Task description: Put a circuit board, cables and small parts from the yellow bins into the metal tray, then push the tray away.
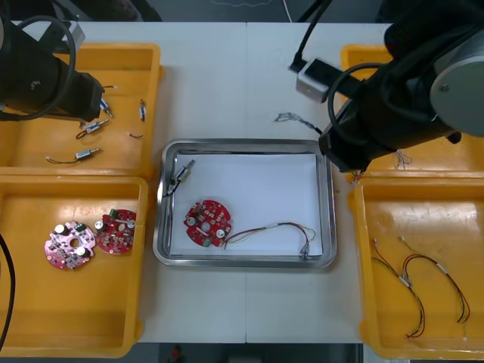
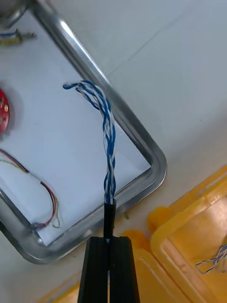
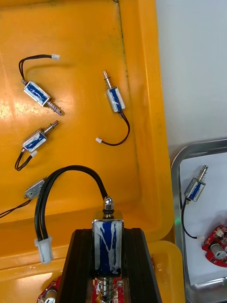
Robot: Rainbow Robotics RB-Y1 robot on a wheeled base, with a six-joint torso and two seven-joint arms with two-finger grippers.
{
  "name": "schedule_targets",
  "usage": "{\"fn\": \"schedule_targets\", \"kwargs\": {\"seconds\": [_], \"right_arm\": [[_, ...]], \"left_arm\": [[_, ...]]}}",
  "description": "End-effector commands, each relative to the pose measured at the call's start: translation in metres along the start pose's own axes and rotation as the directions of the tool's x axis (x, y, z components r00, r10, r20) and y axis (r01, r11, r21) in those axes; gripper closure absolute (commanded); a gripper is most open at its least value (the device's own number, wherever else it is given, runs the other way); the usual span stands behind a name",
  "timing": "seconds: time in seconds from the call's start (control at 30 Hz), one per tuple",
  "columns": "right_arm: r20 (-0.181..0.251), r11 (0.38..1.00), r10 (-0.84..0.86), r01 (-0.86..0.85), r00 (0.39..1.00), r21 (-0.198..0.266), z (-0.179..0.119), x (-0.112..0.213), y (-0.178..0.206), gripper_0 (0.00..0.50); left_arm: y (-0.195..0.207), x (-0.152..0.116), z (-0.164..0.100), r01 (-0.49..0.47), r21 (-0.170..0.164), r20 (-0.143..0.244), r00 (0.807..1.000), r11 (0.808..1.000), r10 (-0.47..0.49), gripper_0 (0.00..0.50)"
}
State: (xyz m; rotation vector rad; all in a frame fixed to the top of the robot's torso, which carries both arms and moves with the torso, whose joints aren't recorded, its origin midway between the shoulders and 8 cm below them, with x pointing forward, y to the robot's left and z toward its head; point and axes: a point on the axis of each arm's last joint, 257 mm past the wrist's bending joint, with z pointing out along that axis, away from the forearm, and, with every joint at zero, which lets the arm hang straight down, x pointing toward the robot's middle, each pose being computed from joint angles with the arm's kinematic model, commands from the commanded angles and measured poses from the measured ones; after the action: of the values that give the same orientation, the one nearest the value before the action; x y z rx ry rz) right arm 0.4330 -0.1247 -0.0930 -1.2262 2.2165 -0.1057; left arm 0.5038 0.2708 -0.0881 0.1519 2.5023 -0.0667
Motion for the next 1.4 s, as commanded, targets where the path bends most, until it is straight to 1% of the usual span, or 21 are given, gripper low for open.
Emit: {"fn": "schedule_targets", "kwargs": {"seconds": [0.03,0.1,0.23,0.33,0.47,0.57,0.77,0.87,0.93,1.0,1.2,1.27,1.3,1.33,1.4], "right_arm": [[-0.023,0.979,-0.196,0.197,0.98,0.047,0.013,-0.001,0.01,0.5],[-0.016,0.954,-0.29,0.29,0.957,0.072,0.021,-0.009,0.014,0.5],[-0.016,0.914,-0.396,0.396,0.918,0.09,0.039,-0.019,0.023,0.5],[-0.001,0.884,-0.463,0.461,0.886,0.078,0.056,-0.027,0.03,0.5],[0.021,0.824,-0.565,0.563,0.825,0.061,0.082,-0.034,0.037,0.5],[0.026,0.789,-0.613,0.611,0.789,0.059,0.097,-0.035,0.038,0.5],[0.028,0.754,-0.656,0.655,0.754,0.042,0.125,-0.032,0.039,0.5],[0.034,0.749,-0.662,0.66,0.749,0.059,0.14,-0.033,0.038,0.5],[0.025,0.737,-0.675,0.671,0.738,0.084,0.15,-0.034,0.035,0.5],[0.018,0.73,-0.681,0.677,0.732,0.091,0.156,-0.033,0.035,0.5],[0.005,0.732,-0.68,0.678,0.733,0.065,0.162,-0.025,0.037,0.494],[-0.001,0.729,-0.683,0.682,0.731,0.059,0.163,-0.022,0.037,0.425],[-0.004,0.731,-0.681,0.68,0.732,0.057,0.164,-0.021,0.037,0.31],[-0.004,0.729,-0.683,0.682,0.73,0.057,0.164,-0.021,0.038,0.142],[-0.004,0.731,-0.681,0.68,0.732,0.059,0.163,-0.021,0.036,0.0]], "left_arm": [[0.006,-0.006,-0.012,0.057,-0.005,0.037,0.998,0.998,-0.057,0.499],[0.006,-0.006,-0.012,0.058,-0.004,0.037,0.998,0.998,-0.058,0.499],[0.006,-0.006,-0.012,0.057,-0.004,0.037,0.998,0.998,-0.057,0.5],[0.005,-0.005,-0.012,0.057,-0.002,0.036,0.998,0.998,-0.057,0.499],[0.005,-0.006,-0.012,0.059,-0.005,0.037,0.998,0.998,-0.058,0.5],[0.004,-0.005,-0.011,0.057,-0.001,0.035,0.998,0.998,-0.057,0.499],[0.005,-0.006,-0.012,0.059,-0.005,0.037,0.998,0.998,-0.058,0.5],[0.005,-0.005,-0.012,0.057,-0.002,0.036,0.998,0.998,-0.057,0.498],[0.006,-0.005,-0.012,0.059,-0.004,0.036,0.998,0.998,-0.059,0.5],[0.005,-0.005,-0.012,0.059,-0.002,0.036,0.998,0.998,-0.059,0.5],[0.005,-0.005,-0.012,0.059,-0.001,0.036,0.998,0.998,-0.059,0.5],[0.005,-0.006,-0.012,0.058,-0.001,0.037,0.998,0.998,-0.058,0.499],[0.005,-0.005,-0.012,0.06,-0.001,0.036,0.998,0.998,-0.06,0.497],[0.005,-0.005,-0.012,0.058,-0.001,0.036,0.998,0.998,-0.058,0.499],[0.005,-0.005,-0.012,0.058,-0.001,0.036,0.998,0.998,-0.058,0.498]]}}
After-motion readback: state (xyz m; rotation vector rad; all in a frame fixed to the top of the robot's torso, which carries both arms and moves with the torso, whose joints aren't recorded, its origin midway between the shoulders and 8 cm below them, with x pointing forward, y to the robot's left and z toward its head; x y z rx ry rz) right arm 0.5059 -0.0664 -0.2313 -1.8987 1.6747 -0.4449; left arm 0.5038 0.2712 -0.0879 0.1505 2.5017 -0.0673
